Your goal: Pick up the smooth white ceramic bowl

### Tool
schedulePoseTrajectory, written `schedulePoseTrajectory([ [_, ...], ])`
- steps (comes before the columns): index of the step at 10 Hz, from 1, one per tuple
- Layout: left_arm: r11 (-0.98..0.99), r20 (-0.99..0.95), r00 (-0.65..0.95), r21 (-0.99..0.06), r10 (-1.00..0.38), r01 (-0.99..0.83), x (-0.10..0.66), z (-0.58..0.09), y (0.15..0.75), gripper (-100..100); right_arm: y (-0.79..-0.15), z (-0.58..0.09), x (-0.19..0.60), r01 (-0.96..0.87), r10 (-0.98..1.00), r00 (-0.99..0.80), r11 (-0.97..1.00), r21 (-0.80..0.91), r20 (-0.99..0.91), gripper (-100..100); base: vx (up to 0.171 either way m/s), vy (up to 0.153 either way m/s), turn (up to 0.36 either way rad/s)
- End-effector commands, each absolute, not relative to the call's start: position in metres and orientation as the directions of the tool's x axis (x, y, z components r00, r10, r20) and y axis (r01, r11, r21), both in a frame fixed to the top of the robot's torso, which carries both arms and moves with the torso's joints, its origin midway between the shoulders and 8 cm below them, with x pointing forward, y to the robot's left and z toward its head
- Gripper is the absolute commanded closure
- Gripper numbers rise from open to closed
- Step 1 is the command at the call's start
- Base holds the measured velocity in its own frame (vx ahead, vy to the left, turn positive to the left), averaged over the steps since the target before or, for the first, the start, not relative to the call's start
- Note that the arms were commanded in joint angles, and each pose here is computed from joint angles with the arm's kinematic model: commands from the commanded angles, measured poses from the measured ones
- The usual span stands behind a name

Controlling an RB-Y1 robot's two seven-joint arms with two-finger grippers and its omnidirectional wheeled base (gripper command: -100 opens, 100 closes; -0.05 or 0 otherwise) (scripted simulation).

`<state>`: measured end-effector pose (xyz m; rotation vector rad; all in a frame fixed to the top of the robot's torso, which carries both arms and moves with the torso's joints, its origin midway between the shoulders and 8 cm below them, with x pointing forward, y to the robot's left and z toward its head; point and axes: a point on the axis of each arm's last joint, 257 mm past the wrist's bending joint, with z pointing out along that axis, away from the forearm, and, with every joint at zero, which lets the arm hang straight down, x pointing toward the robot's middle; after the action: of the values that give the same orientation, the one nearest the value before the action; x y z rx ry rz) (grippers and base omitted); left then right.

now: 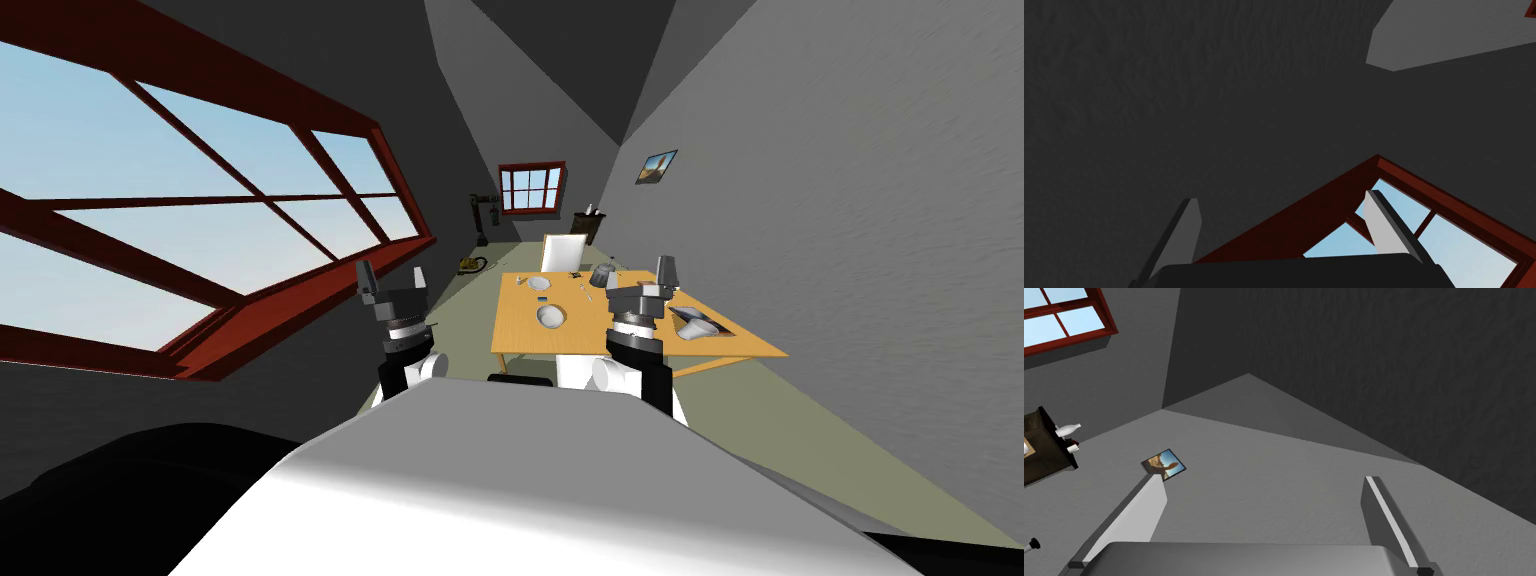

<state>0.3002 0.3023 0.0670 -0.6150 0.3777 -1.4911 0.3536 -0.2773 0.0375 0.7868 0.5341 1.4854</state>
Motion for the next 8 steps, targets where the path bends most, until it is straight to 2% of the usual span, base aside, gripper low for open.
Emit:
schedulePoseTrajectory([
  [1, -0.029, 0.136, 0.064, -0.593, -0.989, 0.805, 0.3, 0.067, 0.302, 0, -0.272, 0.034, 0.357, -0.656, 0.994, 0.038, -0.052, 0.753, 0.102, -100, -0.018, 0.01, 0.049],
  [8, -0.029, 0.136, 0.064, -0.593, -0.989, 0.805, 0.3, 0.067, 0.302, 0, -0.249, 0.005, 0.376, -0.601, 0.986, 0.02, 0.143, 0.786, -0.164, -100, -0.054, 0.033, 0.066],
])
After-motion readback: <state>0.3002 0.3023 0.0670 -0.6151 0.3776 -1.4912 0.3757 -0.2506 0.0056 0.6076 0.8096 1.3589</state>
